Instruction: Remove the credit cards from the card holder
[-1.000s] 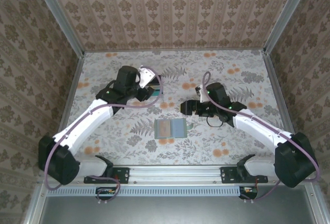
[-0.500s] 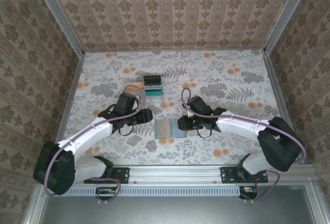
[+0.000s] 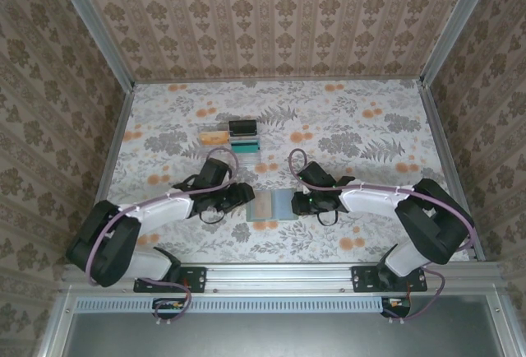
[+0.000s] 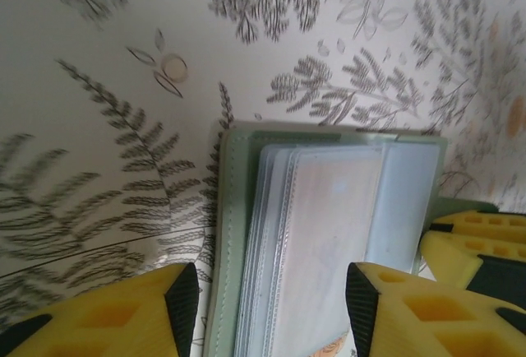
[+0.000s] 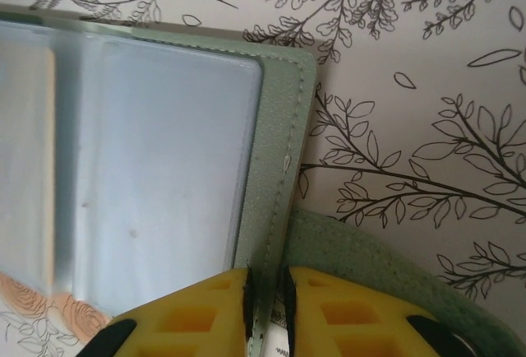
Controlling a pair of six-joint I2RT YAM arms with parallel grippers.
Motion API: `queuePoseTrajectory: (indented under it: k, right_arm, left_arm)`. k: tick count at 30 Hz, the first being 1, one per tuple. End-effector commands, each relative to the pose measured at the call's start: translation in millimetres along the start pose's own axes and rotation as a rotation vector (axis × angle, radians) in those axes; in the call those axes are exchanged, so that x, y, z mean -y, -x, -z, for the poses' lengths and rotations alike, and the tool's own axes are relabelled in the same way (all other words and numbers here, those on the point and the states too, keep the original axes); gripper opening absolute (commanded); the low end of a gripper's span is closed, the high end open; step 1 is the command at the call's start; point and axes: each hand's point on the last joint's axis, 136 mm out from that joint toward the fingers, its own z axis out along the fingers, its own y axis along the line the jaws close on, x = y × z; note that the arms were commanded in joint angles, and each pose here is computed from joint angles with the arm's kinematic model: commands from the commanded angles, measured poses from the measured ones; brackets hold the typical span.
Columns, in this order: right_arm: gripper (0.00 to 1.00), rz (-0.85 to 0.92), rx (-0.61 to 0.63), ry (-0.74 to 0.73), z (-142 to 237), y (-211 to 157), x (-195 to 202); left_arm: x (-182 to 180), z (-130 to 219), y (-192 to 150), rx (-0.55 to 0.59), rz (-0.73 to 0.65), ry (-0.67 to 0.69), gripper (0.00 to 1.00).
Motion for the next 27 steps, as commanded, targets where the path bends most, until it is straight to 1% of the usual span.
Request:
queuePoseTrajectory:
  k: [1, 4, 10, 13, 18, 23, 25, 27]
  right_arm:
    - [0.21, -0.006, -0.012, -0.017, -7.9, -5.6, 2.7]
    - [0.17, -0.009, -0.019, -0.018, -10.2, -8.0, 3.2]
    - [0.16, -0.014, -0.024, -0.021, -12.2, -10.8, 4.0]
    - [0.10, -0.015, -0.024, -0.023, -12.5, -10.8, 4.6]
    - [0.10, -0.016, -0.023, -0.022, -12.8, -10.9, 3.8]
    - [0.09, -0.016, -0.023, -0.020, -13.3, -11.2, 3.0]
    - [0.07, -0.016, -0.023, -0.019, -13.3, -11.4, 2.4]
    - [0.06, -0.015, -0.024, -0.019, -13.5, -12.0, 1.7]
  left_arm:
    - [19.8, -8.3, -2.8, -0.038, -0.017, -0.059, 0.52]
    - [21.8, -13.0, -5.1, -0.055, -0.027, -0.056, 0.51]
    - [20.3, -17.1, -9.4, -0.078, -0.036, -0.042, 0.49]
    - [20.5, -10.1, -5.2, -0.051, -0.052, -0.015, 0.49]
    - [27.0, 4.8, 1.6, -0.012, -0.094, 0.006, 0.49]
    - [32.0, 5.2, 1.4, -0.011, -0.101, -0.003, 0.49]
    - [27.1, 4.3, -0.1, -0.018, -0.101, 0.031, 0.49]
    - [20.6, 8.1, 1.0, 0.002, -0.106, 0.084, 0.49]
